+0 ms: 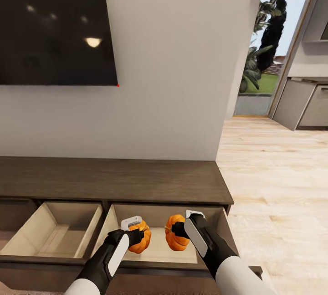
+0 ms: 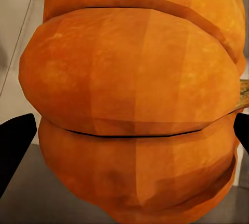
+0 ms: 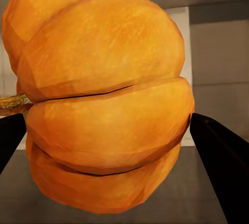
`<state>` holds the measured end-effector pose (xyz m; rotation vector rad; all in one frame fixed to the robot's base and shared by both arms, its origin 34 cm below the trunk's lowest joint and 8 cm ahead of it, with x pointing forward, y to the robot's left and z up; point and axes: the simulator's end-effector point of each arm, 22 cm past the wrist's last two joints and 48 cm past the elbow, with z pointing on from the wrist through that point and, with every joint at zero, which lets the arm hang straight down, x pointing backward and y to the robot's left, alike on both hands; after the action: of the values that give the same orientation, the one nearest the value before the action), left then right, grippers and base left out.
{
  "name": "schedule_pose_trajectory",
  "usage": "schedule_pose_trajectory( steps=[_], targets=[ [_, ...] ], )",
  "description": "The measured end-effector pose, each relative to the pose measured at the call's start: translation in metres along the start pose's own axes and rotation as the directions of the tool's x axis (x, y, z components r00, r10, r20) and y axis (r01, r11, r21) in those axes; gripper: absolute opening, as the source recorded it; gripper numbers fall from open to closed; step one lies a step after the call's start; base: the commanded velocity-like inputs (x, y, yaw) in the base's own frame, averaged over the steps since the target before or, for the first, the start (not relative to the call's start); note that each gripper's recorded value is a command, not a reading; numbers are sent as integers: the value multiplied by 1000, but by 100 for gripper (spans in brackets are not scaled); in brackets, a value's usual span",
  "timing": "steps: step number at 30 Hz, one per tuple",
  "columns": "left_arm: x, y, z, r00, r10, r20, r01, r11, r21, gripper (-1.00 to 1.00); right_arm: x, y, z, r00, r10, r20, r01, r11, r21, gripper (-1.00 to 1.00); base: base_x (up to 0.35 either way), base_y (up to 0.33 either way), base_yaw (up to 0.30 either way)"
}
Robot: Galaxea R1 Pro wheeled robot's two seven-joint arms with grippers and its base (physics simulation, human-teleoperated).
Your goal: Place each of the two pumpkins and all three candles from the living room inside a cabinet in the living room (use any cabinet), then make sure every cabinet is closed, and position the cauldron so it is next to a table in the living room.
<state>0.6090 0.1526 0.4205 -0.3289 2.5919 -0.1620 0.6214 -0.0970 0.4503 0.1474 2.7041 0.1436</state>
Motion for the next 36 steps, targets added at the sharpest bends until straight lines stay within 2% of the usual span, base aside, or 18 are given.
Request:
schedule_pose_trajectory(
  steps=[16, 36],
  targets=[
    [1, 0, 2, 1000, -1, 0, 1, 1000, 1, -100, 1, 0, 2, 1000, -1, 1, 1, 1000, 0, -100, 78, 0, 0],
    [27, 7, 30, 1000, 5, -6, -5, 1000, 11, -100, 34, -13, 42, 1000, -7, -19, 7, 1000, 20, -100, 1, 0, 0]
  ],
)
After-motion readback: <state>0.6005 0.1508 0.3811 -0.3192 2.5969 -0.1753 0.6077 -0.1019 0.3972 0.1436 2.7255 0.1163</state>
